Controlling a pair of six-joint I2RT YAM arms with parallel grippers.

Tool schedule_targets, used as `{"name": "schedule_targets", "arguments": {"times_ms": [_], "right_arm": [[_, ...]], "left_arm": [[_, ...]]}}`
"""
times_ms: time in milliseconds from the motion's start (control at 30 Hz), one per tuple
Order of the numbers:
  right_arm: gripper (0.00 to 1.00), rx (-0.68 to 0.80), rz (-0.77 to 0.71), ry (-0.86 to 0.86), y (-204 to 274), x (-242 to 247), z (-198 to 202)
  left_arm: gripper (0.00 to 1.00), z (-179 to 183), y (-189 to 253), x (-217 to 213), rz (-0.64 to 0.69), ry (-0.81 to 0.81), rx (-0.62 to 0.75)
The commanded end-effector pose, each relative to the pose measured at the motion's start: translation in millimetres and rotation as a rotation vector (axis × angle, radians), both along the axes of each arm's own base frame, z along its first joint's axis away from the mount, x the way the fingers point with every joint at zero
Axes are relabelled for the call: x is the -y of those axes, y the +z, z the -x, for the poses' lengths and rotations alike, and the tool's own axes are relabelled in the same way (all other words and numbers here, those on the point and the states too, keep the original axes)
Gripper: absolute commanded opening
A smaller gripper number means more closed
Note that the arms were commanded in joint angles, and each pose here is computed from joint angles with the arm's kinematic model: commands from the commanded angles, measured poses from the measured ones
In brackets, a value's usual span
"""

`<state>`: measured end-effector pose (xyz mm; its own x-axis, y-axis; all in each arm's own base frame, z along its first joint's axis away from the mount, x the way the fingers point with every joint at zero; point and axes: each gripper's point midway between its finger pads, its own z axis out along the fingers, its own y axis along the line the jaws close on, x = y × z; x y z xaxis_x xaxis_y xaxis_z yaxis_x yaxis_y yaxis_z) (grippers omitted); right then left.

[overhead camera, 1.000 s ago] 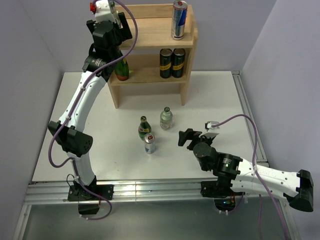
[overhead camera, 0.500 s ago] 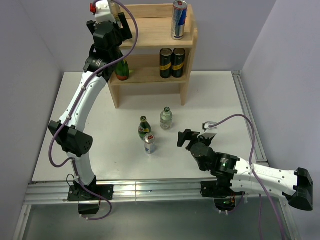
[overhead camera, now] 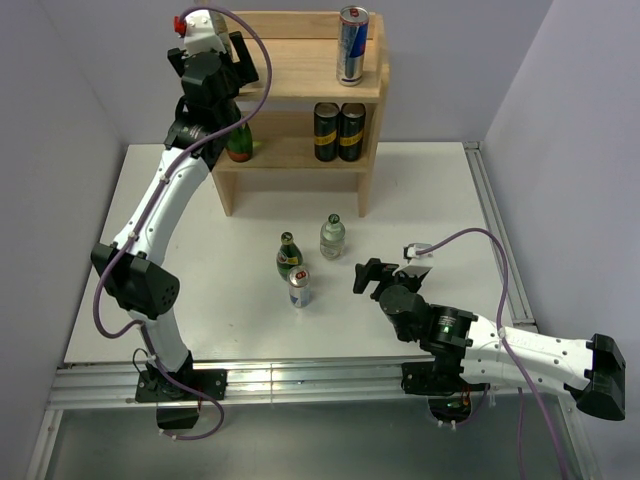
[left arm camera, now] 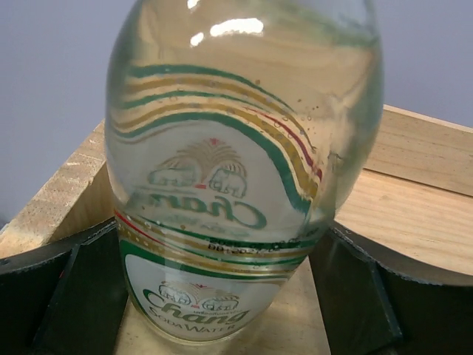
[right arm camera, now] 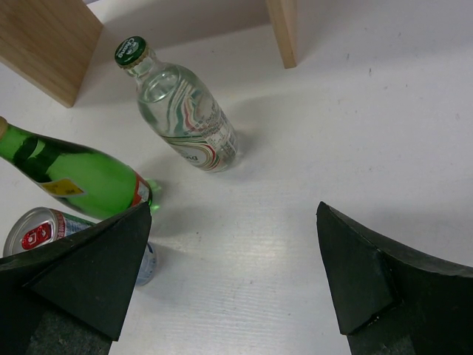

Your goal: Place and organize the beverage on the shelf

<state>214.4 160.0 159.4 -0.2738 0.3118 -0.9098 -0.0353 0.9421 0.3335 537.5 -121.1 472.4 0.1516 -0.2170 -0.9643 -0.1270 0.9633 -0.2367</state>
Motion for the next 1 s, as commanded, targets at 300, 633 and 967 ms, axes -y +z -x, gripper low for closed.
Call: {"name": "schedule_targets", "arguments": {"times_ms": [300, 633, 967], "right_arm": [[1.0, 0.027, -0.045, -0.027, 7.3, 1.2, -2.4], [1.0, 0.028, -0.056, -0.024, 8.4, 0.9, -1.9], [1.0, 0.033, -0.072, -0.02, 10.3, 0.4, -1.3]], "left_arm": [[0.99, 23.0, 21.7, -68.3, 0.023, 0.194, 0.012], [0.99, 42.6, 40.5, -70.7, 0.028, 0.185, 0.026], [0.99, 76.4, 52.6, -69.9, 0.012, 0.193, 0.008]]}}
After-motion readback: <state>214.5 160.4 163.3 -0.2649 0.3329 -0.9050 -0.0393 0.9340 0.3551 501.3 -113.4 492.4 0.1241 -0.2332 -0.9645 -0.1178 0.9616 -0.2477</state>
